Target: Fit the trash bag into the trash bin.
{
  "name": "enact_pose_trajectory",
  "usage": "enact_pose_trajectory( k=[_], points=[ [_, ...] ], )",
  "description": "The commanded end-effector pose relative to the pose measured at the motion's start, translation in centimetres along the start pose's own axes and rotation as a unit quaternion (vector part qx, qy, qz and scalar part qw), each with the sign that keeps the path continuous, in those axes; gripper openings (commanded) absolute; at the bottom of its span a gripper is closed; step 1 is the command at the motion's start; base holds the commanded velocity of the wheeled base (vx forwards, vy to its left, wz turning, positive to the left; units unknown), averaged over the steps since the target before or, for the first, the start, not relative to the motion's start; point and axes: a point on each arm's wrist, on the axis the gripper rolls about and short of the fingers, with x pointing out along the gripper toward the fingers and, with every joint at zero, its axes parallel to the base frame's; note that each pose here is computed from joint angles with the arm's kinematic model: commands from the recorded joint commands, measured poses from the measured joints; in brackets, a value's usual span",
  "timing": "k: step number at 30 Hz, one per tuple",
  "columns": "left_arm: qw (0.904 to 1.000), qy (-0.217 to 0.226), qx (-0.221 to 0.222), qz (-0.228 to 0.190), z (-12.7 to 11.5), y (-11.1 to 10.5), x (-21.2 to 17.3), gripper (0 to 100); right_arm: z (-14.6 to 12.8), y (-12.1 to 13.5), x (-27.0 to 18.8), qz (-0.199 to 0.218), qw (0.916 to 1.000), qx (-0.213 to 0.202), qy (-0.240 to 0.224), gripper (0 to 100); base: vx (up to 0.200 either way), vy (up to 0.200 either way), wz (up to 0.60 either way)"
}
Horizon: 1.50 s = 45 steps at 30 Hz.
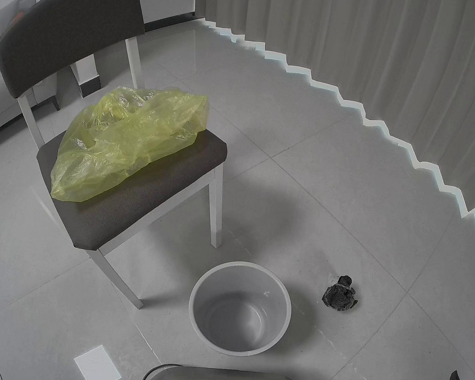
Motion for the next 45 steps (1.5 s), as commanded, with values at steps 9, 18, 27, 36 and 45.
enact_pose_trajectory(
  k=[9, 18, 27, 36, 45],
  points=[
    [0.9799, 0.194, 0.015, 0.047, 3.8, 1.0, 10.7, 100, -0.5, 0.0, 0.1, 0.000, 1.0000, 0.005, 0.007, 100, 0.000, 0.000, 0.00],
    [0.9590, 0.279, 0.016, 0.046, 3.0, 1.3, 17.2, 100, -0.5, 0.0, 0.1, -0.001, 1.0000, 0.006, 0.007, 100, 0.000, 0.000, 0.00],
    [0.9510, 0.295, 0.034, 0.087, 2.0, 1.7, 24.3, 100, -0.5, 0.0, 0.1, -0.002, 0.9999, 0.007, 0.008, 100, 0.000, 0.000, 0.00],
    [0.9461, 0.308, 0.063, 0.079, 1.4, 0.8, 27.3, 100, -0.5, 0.0, 0.1, -0.003, 0.9999, 0.007, 0.007, 100, 0.000, 0.000, 0.00],
    [0.9417, 0.316, 0.080, 0.081, 0.9, 0.9, 29.0, 100, -0.5, 0.0, 0.1, -0.002, 0.9999, 0.008, 0.007, 100, 0.000, 0.000, 0.00]
  ],
)
